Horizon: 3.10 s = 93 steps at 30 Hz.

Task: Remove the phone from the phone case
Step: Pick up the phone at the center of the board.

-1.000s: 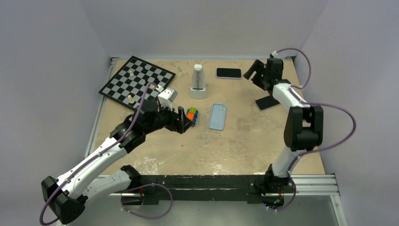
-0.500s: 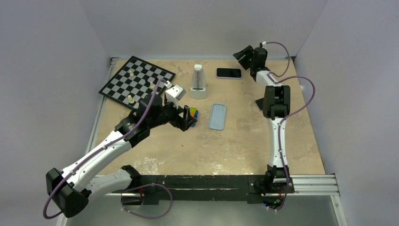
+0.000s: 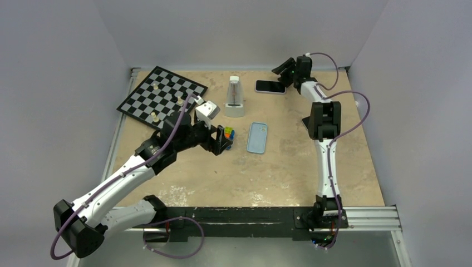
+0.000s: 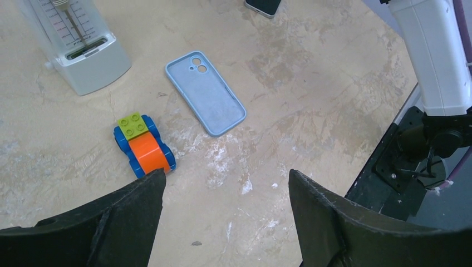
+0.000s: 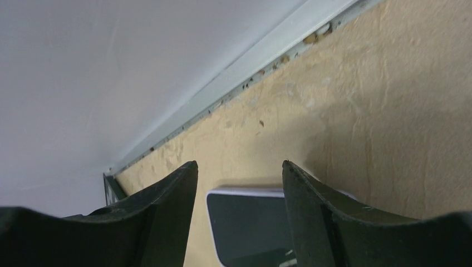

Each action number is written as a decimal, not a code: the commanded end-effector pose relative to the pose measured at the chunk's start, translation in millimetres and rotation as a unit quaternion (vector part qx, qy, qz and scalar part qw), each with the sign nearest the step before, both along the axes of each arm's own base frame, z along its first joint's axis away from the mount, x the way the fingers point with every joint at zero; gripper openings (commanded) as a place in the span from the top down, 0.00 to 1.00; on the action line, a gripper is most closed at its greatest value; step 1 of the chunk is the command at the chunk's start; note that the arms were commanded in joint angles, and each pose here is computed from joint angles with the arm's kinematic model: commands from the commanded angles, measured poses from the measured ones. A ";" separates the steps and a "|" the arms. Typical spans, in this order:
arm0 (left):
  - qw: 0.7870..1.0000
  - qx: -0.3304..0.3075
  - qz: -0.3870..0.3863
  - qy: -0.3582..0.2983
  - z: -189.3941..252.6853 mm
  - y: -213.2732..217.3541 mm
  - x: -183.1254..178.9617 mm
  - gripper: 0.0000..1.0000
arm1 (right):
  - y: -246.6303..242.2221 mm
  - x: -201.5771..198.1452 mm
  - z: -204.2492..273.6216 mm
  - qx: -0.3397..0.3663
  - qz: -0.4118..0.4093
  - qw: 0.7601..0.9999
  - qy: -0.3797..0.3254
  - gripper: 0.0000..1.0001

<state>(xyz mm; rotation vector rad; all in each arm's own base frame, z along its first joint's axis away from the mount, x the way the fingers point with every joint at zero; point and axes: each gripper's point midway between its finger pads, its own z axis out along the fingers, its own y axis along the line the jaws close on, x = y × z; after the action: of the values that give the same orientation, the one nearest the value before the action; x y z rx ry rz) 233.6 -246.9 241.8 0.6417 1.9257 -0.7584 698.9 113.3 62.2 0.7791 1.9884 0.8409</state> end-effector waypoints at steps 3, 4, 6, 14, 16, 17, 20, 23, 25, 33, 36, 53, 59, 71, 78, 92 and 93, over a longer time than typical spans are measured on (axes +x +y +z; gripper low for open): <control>0.998 -0.045 -0.009 -0.044 38.8 -0.2 -5.6 0.16 | 35.6 -39.0 8.8 0.026 0.103 0.993 0.052 0.38; 0.998 -0.045 -0.010 -0.044 39.1 0.8 -7.3 0.16 | 37.1 -45.0 3.9 0.021 0.113 0.991 0.063 0.37; 0.998 -0.046 -0.009 -0.045 39.1 3.0 -9.7 0.16 | 36.2 -56.8 -1.6 0.003 0.129 0.989 0.074 0.36; 0.998 -0.054 -0.014 -0.041 40.5 2.1 -13.4 0.16 | 42.4 -94.9 27.7 -0.060 0.190 0.979 0.050 0.34; 0.998 -0.055 -0.017 -0.040 40.6 0.9 -13.8 0.16 | 44.1 -97.5 43.6 -0.086 0.208 0.974 0.023 0.32; 0.998 -0.054 -0.017 -0.040 39.8 0.9 -13.3 0.16 | 42.6 -97.7 53.9 -0.103 0.214 0.971 0.005 0.29; 0.998 -0.050 -0.014 -0.037 37.1 1.5 -12.6 0.16 | 22.5 -91.5 61.7 -0.207 0.224 0.952 -0.024 0.21; 0.998 -0.051 -0.015 -0.035 36.0 0.3 -11.9 0.16 | 10.9 -85.3 60.5 -0.272 0.237 0.932 -0.032 0.15; 0.998 -0.051 -0.017 -0.032 35.1 -1.5 -11.1 0.16 | 16.1 -86.5 53.4 -0.290 0.262 0.920 -0.028 0.14; 0.998 -0.048 -0.025 -0.023 29.7 -6.4 -9.9 0.16 | 37.2 -91.5 36.5 -0.368 0.288 0.884 -0.017 0.04; 0.998 -0.047 -0.024 -0.022 29.3 -6.8 -9.3 0.16 | 43.8 -93.3 23.6 -0.362 0.298 0.883 0.001 0.03; 0.998 -0.051 -0.032 -0.017 26.7 -11.3 -8.8 0.16 | 51.6 -123.1 -35.5 -0.442 0.256 0.852 0.118 0.07; 0.998 -0.054 -0.031 -0.012 26.0 -12.9 -8.2 0.16 | 55.6 -151.5 -37.3 -0.408 0.276 0.858 0.146 0.52; 0.996 -0.076 -0.044 0.002 28.4 -18.1 -14.8 0.17 | 18.9 -231.6 -39.0 -0.415 0.267 0.849 0.188 0.25; 0.996 -0.072 -0.047 0.008 24.7 -17.9 -17.1 0.17 | 33.4 -188.8 -38.1 -0.416 0.274 0.851 0.167 0.07; 0.994 -0.087 -0.050 0.046 26.9 -24.1 -21.2 0.17 | 19.9 -192.9 -46.9 -0.432 0.247 0.843 0.203 0.15; 0.993 -0.091 -0.050 0.053 27.7 -24.6 -23.0 0.17 | 19.7 -194.9 -46.1 -0.432 0.251 0.842 0.205 0.13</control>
<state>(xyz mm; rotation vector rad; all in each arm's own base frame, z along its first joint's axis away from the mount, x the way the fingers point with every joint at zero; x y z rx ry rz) 214.0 -265.9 250.0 0.6253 1.9309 -0.9682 530.6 149.9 25.2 -0.1350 2.5747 0.0216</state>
